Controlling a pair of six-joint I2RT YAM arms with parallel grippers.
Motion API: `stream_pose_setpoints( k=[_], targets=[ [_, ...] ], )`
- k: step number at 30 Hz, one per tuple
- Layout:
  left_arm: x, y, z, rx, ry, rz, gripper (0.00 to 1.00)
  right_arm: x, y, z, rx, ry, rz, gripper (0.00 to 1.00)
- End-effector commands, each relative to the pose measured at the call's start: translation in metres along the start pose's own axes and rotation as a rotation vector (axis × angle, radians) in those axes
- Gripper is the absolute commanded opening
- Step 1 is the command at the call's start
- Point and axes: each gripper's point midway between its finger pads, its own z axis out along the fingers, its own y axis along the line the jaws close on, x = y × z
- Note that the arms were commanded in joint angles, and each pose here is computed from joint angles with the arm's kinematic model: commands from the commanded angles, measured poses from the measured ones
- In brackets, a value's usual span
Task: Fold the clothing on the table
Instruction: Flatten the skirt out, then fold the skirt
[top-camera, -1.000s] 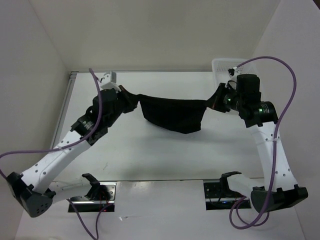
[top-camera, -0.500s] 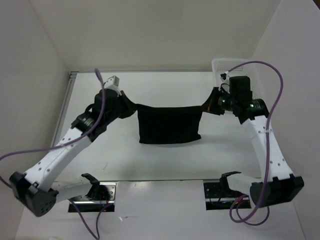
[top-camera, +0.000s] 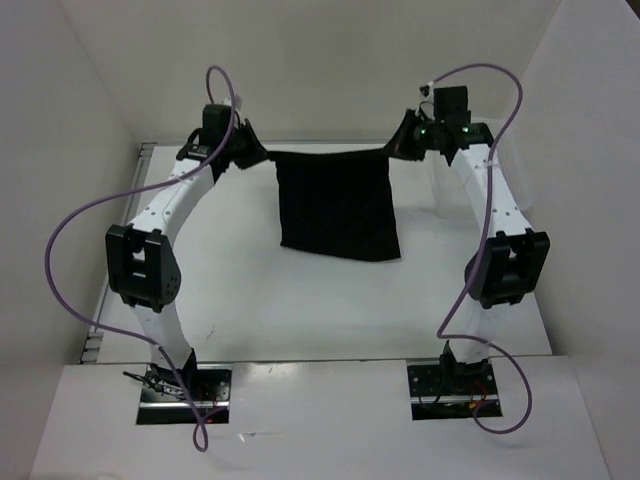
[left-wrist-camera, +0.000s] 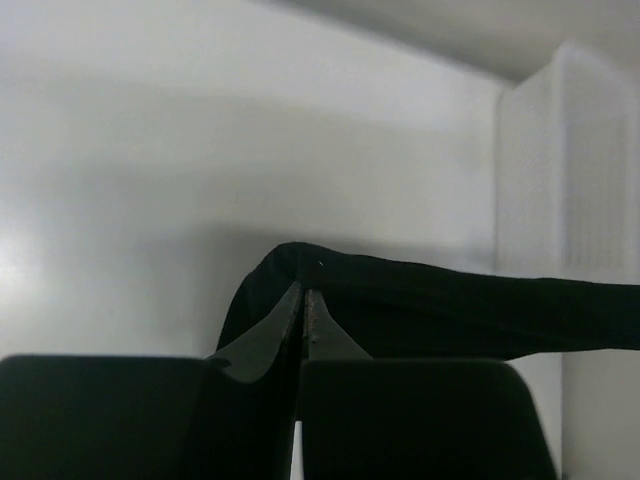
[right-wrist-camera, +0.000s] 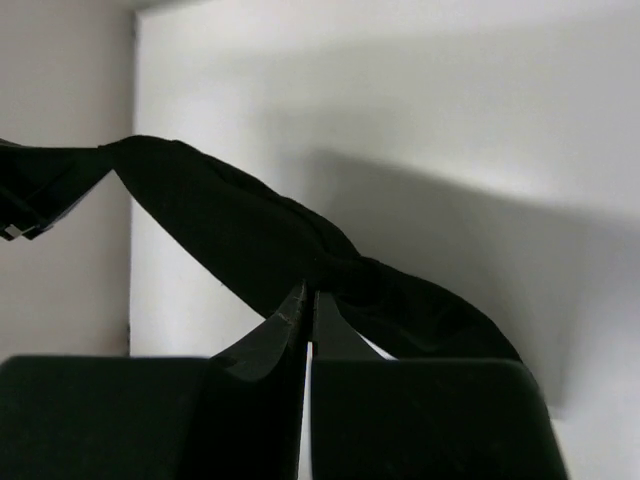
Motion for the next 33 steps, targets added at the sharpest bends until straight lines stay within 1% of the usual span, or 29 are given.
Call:
stream_pose_setpoints(
  k=[1, 2, 3, 4, 5, 6, 8, 9, 10, 11, 12, 13, 14, 16, 17, 18, 19, 20, 21, 22, 23, 24, 25, 27, 28, 29, 31, 33],
  targets=[
    [-0.068, -0.021, -0.008, 0.092, -0.114, 0.090, 0.00, -0.084, 0.034, -0.034, -0.075, -0.226, -0.142, 0.00],
    [-0.101, -0.036, -0.023, 0.121, -0.178, 0.114, 0.00, -0.090, 0.036, -0.037, -0.067, -0.237, -0.154, 0.00],
    [-0.106, -0.039, -0.017, 0.130, -0.175, 0.125, 0.00, -0.094, 0.034, -0.029, -0.063, -0.230, -0.151, 0.00],
    [-0.119, -0.040, -0.022, 0.138, -0.196, 0.139, 0.00, -0.114, 0.046, -0.045, -0.079, -0.286, -0.183, 0.00],
    [-0.139, -0.050, -0.036, 0.152, -0.242, 0.155, 0.00, -0.113, 0.045, -0.045, -0.072, -0.271, -0.174, 0.00],
    [-0.141, -0.049, -0.033, 0.149, -0.238, 0.154, 0.00, -0.121, 0.047, -0.041, -0.075, -0.278, -0.178, 0.00],
    [-0.140, -0.047, -0.033, 0.153, -0.222, 0.150, 0.00, -0.118, 0.041, -0.033, -0.062, -0.248, -0.162, 0.00],
    [-0.125, -0.036, -0.022, 0.137, -0.175, 0.137, 0.00, -0.107, 0.032, -0.020, -0.057, -0.189, -0.137, 0.00],
    [-0.114, -0.027, -0.015, 0.122, -0.148, 0.128, 0.00, -0.100, 0.027, -0.013, -0.055, -0.159, -0.124, 0.00],
    [-0.111, -0.029, -0.019, 0.145, -0.159, 0.123, 0.00, -0.096, 0.022, -0.009, -0.047, -0.142, -0.114, 0.00],
    [-0.100, -0.021, -0.015, 0.137, -0.142, 0.106, 0.00, -0.075, 0.007, 0.011, -0.024, -0.074, -0.084, 0.00],
    [-0.065, 0.003, 0.003, 0.114, -0.077, 0.074, 0.00, -0.070, 0.008, 0.006, -0.025, -0.075, -0.076, 0.00],
    [-0.052, 0.007, 0.001, 0.118, -0.054, 0.050, 0.00, -0.046, -0.009, 0.026, -0.008, -0.022, -0.040, 0.00],
    [-0.018, 0.029, 0.013, 0.085, 0.017, 0.016, 0.00, -0.023, -0.014, 0.024, -0.012, 0.020, -0.002, 0.00],
    [0.023, 0.046, 0.020, 0.057, 0.104, -0.003, 0.00, 0.012, -0.035, 0.036, 0.018, 0.107, 0.060, 0.00],
    [0.049, 0.051, 0.025, 0.045, 0.153, -0.018, 0.00, 0.027, -0.039, 0.038, 0.001, 0.140, 0.074, 0.00],
    [0.065, 0.056, 0.025, 0.040, 0.174, -0.018, 0.00, 0.037, -0.039, 0.030, 0.003, 0.145, 0.077, 0.00],
    [0.083, 0.054, 0.021, 0.058, 0.212, -0.046, 0.00, 0.075, -0.052, 0.033, 0.029, 0.229, 0.128, 0.00],
    [0.122, 0.069, 0.020, 0.024, 0.286, -0.070, 0.00, 0.093, -0.048, 0.033, 0.025, 0.259, 0.121, 0.00],
    [0.134, 0.068, 0.015, 0.033, 0.307, -0.068, 0.00, 0.103, -0.045, 0.023, 0.036, 0.268, 0.117, 0.00],
    [0.145, 0.070, 0.012, 0.025, 0.328, -0.077, 0.00, 0.133, -0.055, 0.022, 0.062, 0.327, 0.153, 0.00],
    [0.157, 0.071, 0.008, 0.017, 0.353, -0.077, 0.00, 0.145, -0.056, 0.018, 0.062, 0.350, 0.178, 0.00],
    [0.176, 0.073, -0.001, 0.011, 0.386, -0.073, 0.00, 0.171, -0.057, 0.010, 0.071, 0.396, 0.213, 0.00],
    [0.193, 0.074, -0.012, -0.003, 0.424, -0.080, 0.00, 0.200, -0.056, 0.003, 0.070, 0.454, 0.246, 0.00],
    [0.197, 0.070, -0.020, 0.003, 0.427, -0.073, 0.00, 0.224, -0.067, -0.003, 0.105, 0.506, 0.289, 0.00],
    [0.211, 0.073, -0.027, -0.008, 0.458, -0.072, 0.00, 0.232, -0.064, -0.009, 0.108, 0.511, 0.302, 0.00],
    [0.219, 0.071, -0.039, -0.013, 0.482, -0.068, 0.00, 0.262, -0.066, -0.021, 0.137, 0.572, 0.335, 0.00],
    [0.229, 0.071, -0.050, -0.021, 0.510, -0.058, 0.00, 0.279, -0.066, -0.028, 0.168, 0.609, 0.355, 0.00]
  ],
)
